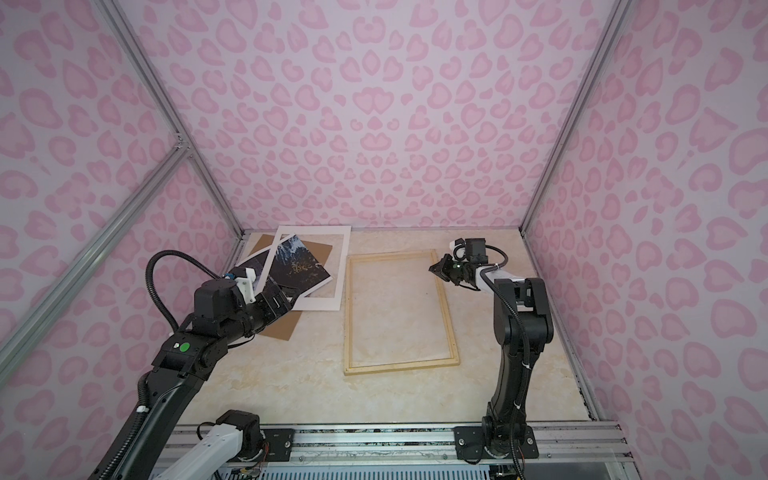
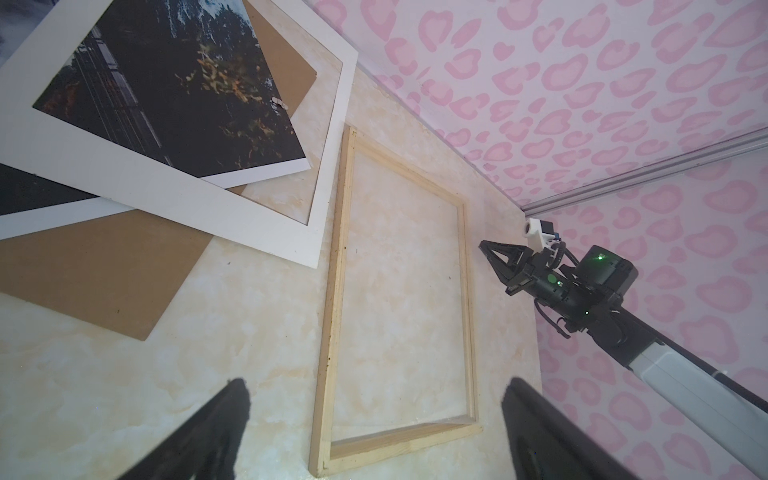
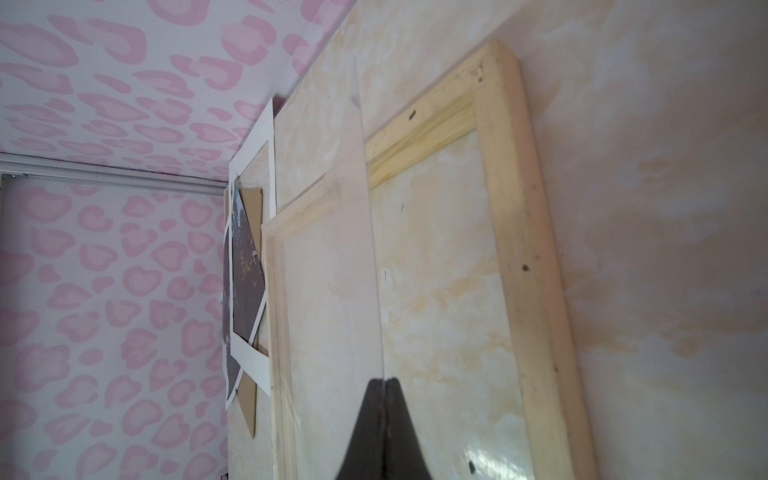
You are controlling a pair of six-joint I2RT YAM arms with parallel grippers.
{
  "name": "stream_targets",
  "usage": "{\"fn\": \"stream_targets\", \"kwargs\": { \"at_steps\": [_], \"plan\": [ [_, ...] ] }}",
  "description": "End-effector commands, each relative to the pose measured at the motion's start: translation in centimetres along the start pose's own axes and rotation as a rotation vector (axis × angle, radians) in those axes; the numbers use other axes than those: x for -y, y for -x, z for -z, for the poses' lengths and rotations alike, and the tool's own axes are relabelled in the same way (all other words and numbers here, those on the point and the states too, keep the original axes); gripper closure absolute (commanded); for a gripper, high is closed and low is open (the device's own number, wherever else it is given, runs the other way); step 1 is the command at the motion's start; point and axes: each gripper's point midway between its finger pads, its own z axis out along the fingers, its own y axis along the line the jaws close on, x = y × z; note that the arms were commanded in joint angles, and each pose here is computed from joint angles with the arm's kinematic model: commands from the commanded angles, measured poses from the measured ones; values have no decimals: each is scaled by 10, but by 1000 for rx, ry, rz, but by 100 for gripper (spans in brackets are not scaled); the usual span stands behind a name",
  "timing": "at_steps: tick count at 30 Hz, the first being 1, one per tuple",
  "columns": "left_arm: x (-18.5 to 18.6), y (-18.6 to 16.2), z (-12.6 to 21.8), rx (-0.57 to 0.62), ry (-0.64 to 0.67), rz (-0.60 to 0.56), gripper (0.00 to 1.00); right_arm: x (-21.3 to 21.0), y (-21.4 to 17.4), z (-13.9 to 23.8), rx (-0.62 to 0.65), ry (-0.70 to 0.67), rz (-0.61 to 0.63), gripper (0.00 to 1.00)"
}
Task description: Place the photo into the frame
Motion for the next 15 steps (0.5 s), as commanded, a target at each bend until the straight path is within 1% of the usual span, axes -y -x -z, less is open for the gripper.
{"fn": "stream_targets", "kwargs": {
  "at_steps": [1,15],
  "plan": [
    [2,4,0,16,-8,3,2,4,-1,-2,-13,-13,14,100],
    [1,3,-2,11,-5,3,2,9,0,-3,-32,-40,30,100]
  ]
}}
